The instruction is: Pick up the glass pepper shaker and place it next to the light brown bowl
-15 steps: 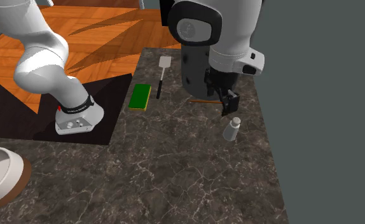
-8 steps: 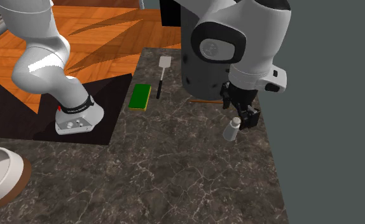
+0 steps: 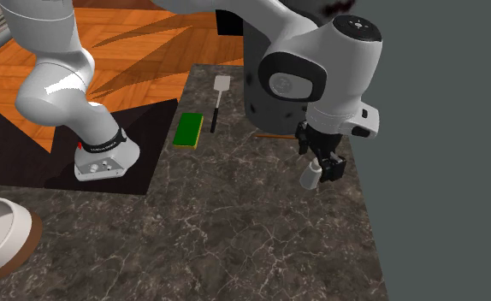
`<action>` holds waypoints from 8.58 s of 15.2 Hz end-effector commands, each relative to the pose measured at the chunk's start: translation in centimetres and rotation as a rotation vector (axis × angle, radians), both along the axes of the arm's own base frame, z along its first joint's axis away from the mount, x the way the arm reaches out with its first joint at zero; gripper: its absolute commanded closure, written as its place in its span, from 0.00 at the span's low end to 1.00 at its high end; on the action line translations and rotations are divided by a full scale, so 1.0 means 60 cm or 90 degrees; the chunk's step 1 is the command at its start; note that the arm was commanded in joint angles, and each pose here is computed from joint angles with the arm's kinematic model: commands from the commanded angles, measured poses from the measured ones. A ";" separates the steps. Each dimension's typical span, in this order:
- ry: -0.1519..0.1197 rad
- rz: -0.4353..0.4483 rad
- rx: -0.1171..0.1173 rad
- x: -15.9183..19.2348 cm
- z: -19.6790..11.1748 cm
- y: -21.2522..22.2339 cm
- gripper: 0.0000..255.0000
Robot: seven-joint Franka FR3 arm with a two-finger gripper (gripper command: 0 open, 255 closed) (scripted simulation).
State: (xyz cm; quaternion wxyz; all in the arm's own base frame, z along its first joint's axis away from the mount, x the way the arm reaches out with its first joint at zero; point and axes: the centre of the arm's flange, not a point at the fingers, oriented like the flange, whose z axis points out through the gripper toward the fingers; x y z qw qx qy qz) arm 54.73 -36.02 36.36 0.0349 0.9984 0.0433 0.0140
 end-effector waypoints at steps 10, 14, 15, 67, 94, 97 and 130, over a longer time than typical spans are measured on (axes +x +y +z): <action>0.000 0.000 0.000 0.000 -0.001 0.000 1.00; 0.000 0.000 0.000 0.000 -0.001 0.000 1.00; 0.000 0.000 0.000 0.000 -0.001 0.000 1.00; 0.000 0.000 0.000 -0.373 0.300 0.032 1.00; 0.000 0.000 0.000 -0.965 0.302 0.083 1.00; 0.000 0.000 0.000 -1.030 0.302 0.089 1.00; 0.000 0.000 0.000 -1.598 0.241 0.138 1.00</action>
